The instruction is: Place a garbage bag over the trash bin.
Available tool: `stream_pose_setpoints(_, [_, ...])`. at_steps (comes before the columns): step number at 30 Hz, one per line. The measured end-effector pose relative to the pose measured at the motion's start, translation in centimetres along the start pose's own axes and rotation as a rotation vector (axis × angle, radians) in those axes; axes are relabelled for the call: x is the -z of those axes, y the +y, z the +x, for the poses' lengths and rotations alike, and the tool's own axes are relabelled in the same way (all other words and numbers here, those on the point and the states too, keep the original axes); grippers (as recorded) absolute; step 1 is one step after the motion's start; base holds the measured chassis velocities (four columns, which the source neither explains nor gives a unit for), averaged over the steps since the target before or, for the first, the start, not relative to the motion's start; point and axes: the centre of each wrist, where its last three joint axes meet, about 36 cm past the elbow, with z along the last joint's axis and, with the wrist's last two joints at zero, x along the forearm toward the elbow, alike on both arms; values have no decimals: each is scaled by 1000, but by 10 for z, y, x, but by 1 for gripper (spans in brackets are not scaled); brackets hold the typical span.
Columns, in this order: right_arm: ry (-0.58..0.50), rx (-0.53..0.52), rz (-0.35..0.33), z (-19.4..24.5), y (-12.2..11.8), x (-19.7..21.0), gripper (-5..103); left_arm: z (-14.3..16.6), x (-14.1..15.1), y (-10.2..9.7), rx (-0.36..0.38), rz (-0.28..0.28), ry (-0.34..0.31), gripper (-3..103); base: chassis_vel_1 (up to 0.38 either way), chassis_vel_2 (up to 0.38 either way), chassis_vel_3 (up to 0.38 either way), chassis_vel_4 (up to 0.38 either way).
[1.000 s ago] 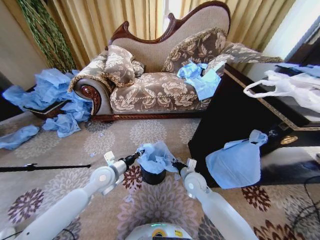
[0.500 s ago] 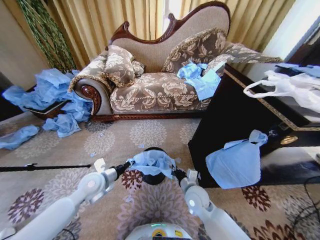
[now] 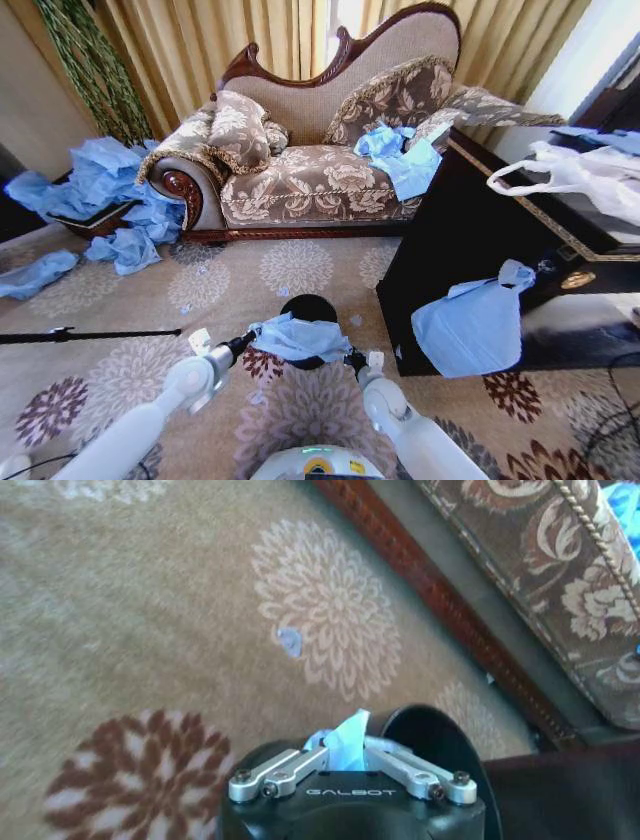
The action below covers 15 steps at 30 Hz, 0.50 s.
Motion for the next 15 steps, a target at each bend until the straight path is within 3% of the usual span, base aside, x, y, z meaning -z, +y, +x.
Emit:
stream_pose_setpoints(6, [-53, -17, 4, -10, -2, 11, 0, -20, 3, 3, -26, 12, -27, 0, 0, 0, 0, 0])
stream_pose_setpoints(15, [-108, -9, -2, 8, -8, 24, 0, -7, 8, -1, -81, 41, -42, 0, 0, 0, 0, 0])
